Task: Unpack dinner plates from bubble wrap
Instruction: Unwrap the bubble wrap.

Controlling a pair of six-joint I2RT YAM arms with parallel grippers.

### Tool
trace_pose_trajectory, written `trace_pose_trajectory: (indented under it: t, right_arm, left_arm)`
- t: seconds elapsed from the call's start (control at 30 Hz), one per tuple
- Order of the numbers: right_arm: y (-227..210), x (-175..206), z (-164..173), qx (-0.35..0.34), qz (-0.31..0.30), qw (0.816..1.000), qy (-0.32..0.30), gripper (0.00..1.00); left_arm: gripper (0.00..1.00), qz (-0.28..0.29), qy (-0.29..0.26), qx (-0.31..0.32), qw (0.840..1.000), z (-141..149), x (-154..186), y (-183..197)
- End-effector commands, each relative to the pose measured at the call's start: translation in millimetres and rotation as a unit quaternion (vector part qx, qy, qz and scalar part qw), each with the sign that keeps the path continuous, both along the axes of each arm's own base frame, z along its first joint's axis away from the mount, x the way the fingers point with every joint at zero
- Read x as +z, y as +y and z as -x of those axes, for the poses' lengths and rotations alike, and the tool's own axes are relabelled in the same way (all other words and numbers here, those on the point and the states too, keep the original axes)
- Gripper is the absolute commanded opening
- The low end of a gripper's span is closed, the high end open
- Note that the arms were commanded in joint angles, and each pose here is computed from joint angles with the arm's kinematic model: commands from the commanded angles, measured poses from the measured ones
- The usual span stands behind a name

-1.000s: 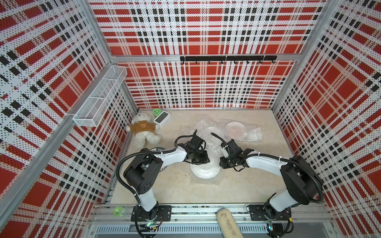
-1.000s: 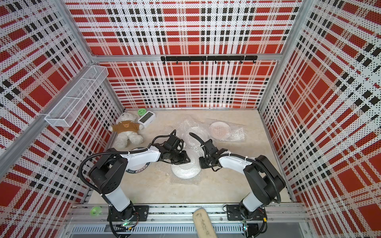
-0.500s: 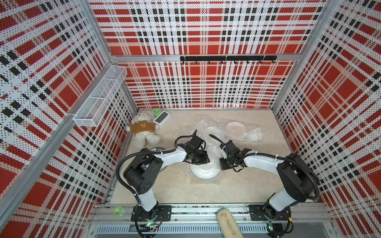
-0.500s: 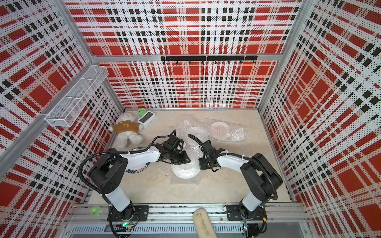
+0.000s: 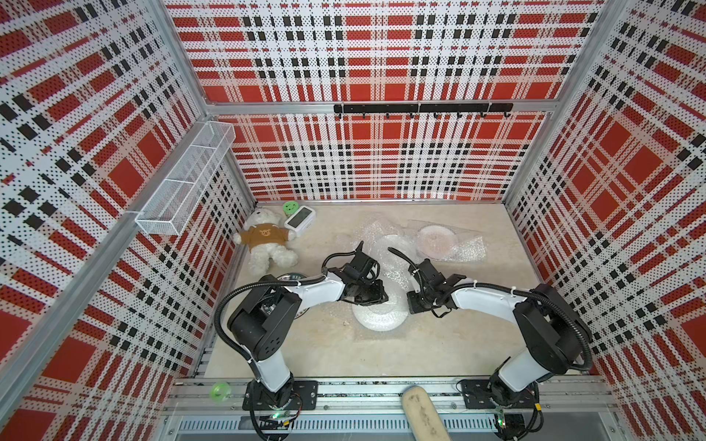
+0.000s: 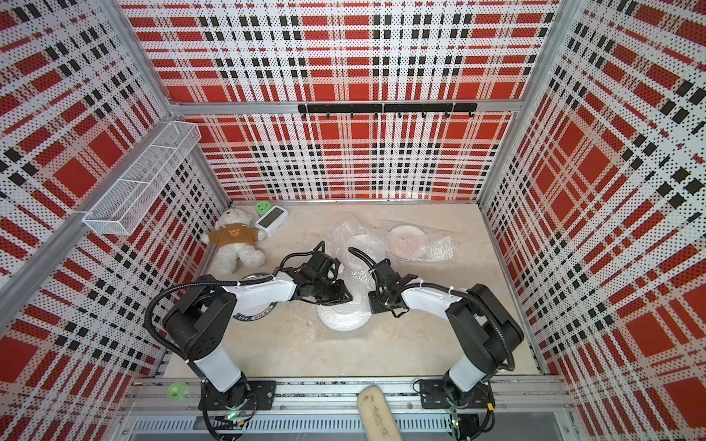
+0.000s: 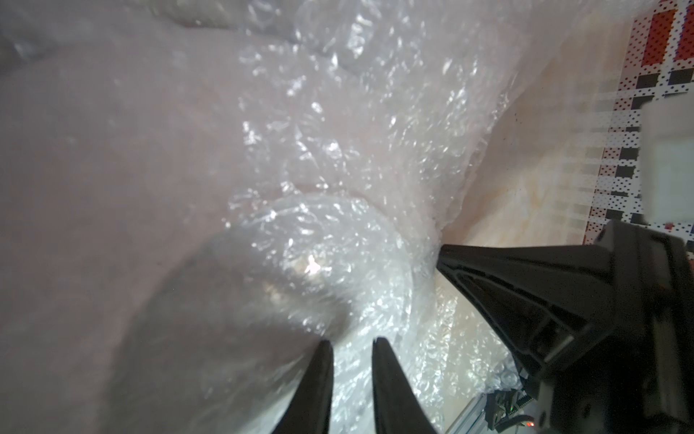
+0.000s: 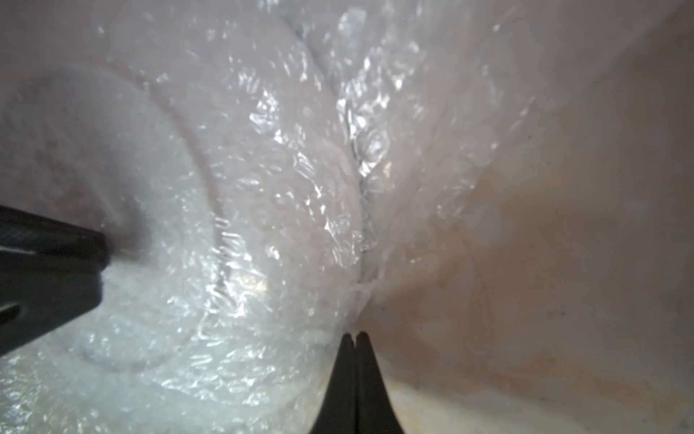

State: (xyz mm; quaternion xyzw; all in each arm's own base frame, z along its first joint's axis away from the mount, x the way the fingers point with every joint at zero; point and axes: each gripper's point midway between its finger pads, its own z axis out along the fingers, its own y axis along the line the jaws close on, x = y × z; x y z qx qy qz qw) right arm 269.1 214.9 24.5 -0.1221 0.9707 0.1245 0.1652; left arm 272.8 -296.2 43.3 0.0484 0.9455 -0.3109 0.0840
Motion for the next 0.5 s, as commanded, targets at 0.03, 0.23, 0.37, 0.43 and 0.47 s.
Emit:
trace_pose_trajectory:
  t: [0.03,0.23,0.37,0.43,0.47]
  right_arm:
    - [-8,10,-17,-0.037,-0.027,0.998,-0.037,0.00]
    - [-17,8,-16,-0.070,-0.060,0.995,-0.029,0.00]
    - [-25,6,-17,-0.094,-0.082,0.992,-0.025,0.00]
    - [-27,6,-17,-0.103,-0.088,0.990,-0.025,0.00]
    - [-29,5,-18,-0.106,-0.089,0.990,-0.026,0.00]
  left_arm:
    - [0.24,-0.103,0.057,0.016,0.993,27,-50,43]
    - [0.23,-0.109,0.057,0.021,0.992,29,-51,47]
    - [0.23,-0.111,0.058,0.023,0.992,30,-52,49]
    - [0.23,-0.111,0.058,0.022,0.992,31,-52,49]
    - [0.23,-0.111,0.056,0.023,0.992,30,-52,50]
